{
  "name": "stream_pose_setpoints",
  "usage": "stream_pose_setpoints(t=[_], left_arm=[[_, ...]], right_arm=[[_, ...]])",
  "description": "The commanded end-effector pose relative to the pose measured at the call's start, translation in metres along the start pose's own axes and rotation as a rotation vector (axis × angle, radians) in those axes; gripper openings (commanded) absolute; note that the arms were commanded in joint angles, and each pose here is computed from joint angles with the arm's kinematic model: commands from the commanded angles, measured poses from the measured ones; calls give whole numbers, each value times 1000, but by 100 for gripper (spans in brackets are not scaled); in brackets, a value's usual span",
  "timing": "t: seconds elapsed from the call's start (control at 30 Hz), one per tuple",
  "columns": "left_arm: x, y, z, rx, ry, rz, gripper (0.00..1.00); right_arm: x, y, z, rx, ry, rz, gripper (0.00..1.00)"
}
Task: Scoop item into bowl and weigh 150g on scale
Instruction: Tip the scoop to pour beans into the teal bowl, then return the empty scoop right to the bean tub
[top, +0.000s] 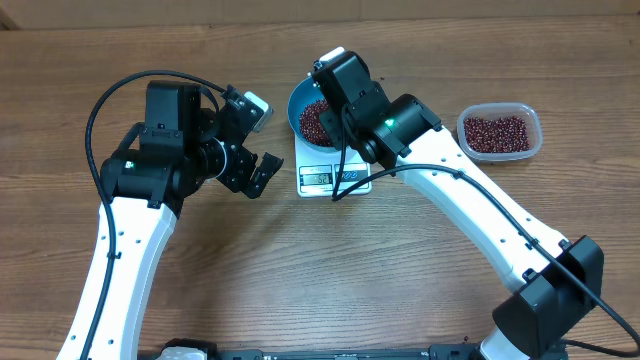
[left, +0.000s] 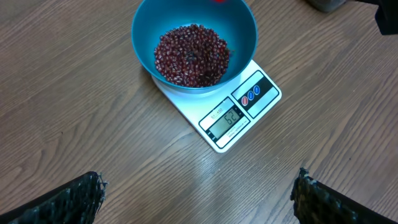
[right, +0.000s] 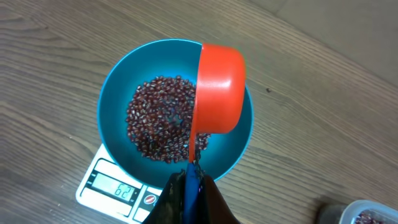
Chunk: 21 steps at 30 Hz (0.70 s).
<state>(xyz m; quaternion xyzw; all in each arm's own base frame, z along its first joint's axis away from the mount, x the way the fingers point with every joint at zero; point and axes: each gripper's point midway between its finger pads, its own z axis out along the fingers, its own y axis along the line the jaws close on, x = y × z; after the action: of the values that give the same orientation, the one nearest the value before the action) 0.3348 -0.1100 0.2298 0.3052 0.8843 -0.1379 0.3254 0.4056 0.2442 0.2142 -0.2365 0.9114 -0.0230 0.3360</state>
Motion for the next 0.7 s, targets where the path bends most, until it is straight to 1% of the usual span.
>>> stream_pose_setpoints(t=[0.0, 0.2, 0.33, 0.4, 0.53, 0.67], left_arm=[[1, 2, 2, 0, 5, 22, 99], [1, 2, 2, 0, 5, 22, 100], [1, 2, 2, 0, 5, 22, 100], [1, 2, 2, 1, 5, 22, 100], [1, 2, 2, 0, 5, 22, 100], [1, 2, 2, 0, 5, 22, 100]], right_arm=[[-18, -9, -20, -39, -63, 35, 4], [-24, -34, -48, -172, -108, 153, 4], [-22, -66, -72, -291, -140, 246, 4], [-17, -87, -82, -322, -146, 300, 4], [7, -139, -87, -321, -117, 434, 4], [49, -193, -85, -240, -36, 580, 4]])
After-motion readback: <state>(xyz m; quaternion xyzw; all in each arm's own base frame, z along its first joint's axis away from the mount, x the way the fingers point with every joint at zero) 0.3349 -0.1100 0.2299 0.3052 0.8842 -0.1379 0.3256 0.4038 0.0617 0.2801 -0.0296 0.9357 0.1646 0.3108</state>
